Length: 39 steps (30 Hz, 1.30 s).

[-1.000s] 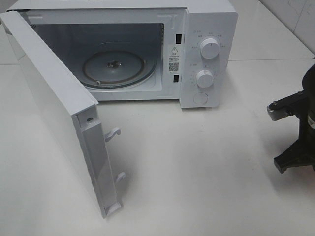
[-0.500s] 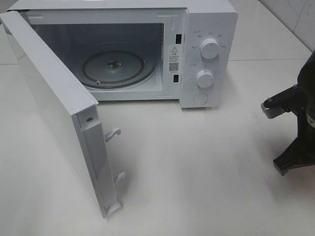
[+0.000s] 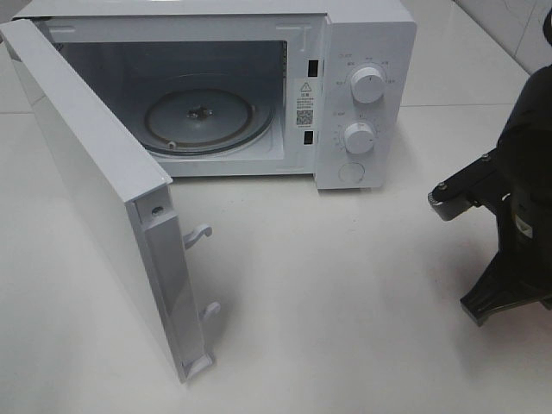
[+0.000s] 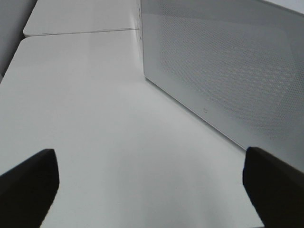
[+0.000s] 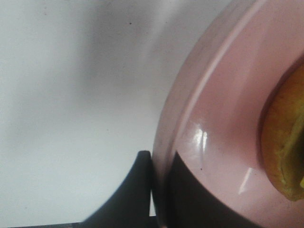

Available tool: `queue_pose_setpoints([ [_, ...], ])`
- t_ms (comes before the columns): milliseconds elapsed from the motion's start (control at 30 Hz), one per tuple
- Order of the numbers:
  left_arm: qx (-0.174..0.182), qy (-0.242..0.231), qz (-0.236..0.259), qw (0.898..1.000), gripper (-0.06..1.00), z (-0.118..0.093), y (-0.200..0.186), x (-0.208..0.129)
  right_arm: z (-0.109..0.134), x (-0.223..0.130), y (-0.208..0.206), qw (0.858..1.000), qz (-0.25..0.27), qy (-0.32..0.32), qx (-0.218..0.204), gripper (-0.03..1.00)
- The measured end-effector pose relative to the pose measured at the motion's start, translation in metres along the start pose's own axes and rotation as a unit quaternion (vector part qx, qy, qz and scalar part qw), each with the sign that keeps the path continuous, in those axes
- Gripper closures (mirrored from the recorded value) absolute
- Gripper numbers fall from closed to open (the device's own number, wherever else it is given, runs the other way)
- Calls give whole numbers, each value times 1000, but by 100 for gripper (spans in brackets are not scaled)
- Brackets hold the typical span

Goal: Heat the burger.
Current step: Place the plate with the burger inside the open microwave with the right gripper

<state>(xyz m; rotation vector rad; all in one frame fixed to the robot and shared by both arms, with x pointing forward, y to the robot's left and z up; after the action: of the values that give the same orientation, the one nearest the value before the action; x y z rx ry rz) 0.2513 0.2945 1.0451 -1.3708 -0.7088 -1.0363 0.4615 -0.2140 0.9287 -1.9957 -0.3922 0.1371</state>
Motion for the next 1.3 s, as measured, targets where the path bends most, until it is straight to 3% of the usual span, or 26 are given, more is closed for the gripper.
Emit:
queue_pose_setpoints([
  [800, 0, 0, 0, 1000, -3, 0, 0, 0, 36, -41, -42, 996, -33, -84, -1, 90],
  [1300, 0, 0, 0, 1000, -3, 0, 0, 0, 54, -53, -58, 986, -65, -156, -5, 90],
])
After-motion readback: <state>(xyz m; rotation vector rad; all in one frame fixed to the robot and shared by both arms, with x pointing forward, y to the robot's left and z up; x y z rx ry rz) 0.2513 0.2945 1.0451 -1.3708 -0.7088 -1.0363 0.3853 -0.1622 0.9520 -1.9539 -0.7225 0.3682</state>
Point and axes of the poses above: a point on each arm's last joint axis where the gripper is mounted, y pointing out along that axis toward the gripper, z along the wrist's bending axis when the last joint is at zero, x = y × z, the point moved 2 cm from there along y, pointing out along that axis toward the gripper, and after that the axes turned 6 degrees about y, right-handed, at the moved point
